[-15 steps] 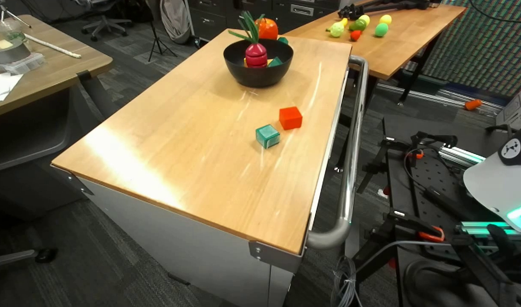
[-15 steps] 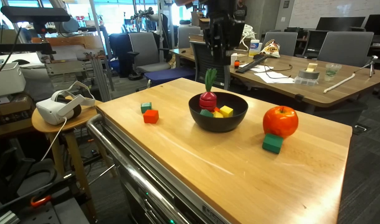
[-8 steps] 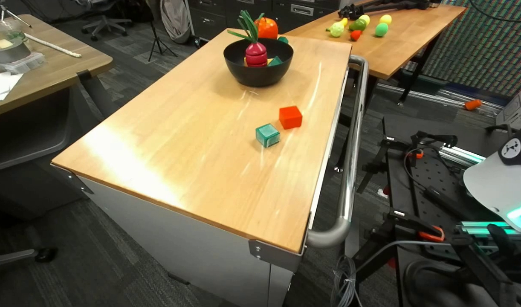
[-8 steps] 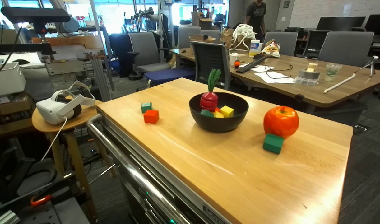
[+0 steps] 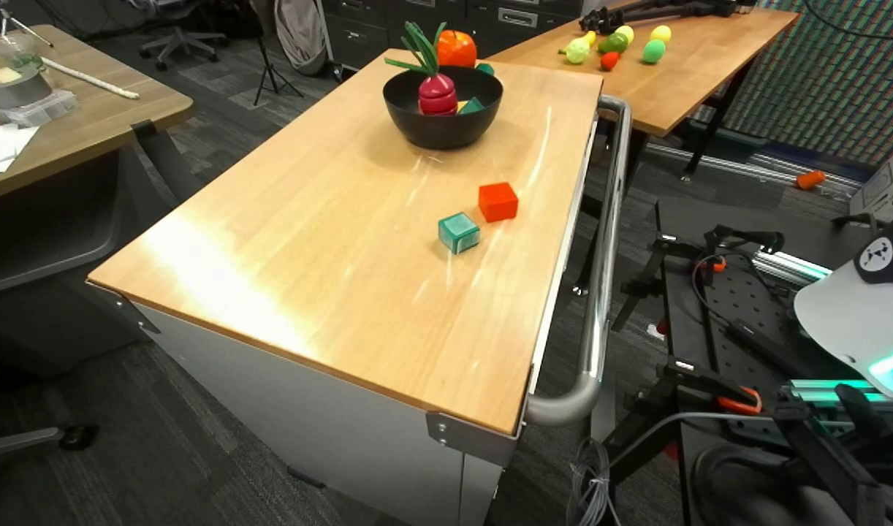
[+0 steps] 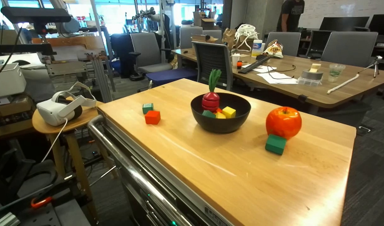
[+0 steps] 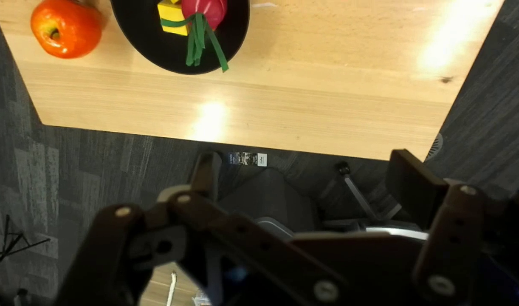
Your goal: Put all the blocks and the beetroot in the bowl then move the apple to the left
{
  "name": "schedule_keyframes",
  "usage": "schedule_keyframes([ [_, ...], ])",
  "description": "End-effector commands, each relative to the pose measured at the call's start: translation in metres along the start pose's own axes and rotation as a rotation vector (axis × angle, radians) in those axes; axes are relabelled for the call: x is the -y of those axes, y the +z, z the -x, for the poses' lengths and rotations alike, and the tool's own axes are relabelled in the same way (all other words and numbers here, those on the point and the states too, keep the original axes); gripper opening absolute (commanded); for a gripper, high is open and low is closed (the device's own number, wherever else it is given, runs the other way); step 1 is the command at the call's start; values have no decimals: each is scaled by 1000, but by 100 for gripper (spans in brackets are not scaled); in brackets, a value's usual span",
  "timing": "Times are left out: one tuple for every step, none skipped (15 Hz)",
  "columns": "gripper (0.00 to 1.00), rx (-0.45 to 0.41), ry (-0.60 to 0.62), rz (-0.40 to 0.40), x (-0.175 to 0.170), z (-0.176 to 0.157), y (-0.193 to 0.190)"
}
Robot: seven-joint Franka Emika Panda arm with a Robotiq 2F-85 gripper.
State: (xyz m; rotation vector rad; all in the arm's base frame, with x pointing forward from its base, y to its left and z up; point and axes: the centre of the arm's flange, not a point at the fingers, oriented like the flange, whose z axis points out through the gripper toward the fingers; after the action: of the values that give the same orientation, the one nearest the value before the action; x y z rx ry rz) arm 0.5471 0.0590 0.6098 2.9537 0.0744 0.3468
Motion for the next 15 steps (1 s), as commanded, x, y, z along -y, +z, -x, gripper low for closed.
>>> schedule_keyframes([
  [100, 28, -48, 45, 52, 16, 46],
  [100, 46, -66, 70, 69, 28, 64],
  [100, 71, -98, 95, 87, 46, 83],
  [100, 88, -125, 117, 104, 62, 98],
  [100, 106, -133, 146, 120, 79, 113],
  [100, 126, -109, 187, 132, 96, 131],
  [100, 152, -109, 190, 140, 111, 149],
  [100, 175, -100, 198, 148, 124, 166],
  [100, 199, -133, 168, 149, 137, 183],
  [100, 197, -212, 109, 148, 146, 195],
  [100, 170, -236, 44, 140, 151, 203],
  [100, 207, -184, 126, 157, 133, 194],
  [100, 198, -203, 97, 156, 138, 204],
  [100, 195, -211, 85, 153, 142, 210],
  [100, 154, -251, 105, 149, 139, 214],
])
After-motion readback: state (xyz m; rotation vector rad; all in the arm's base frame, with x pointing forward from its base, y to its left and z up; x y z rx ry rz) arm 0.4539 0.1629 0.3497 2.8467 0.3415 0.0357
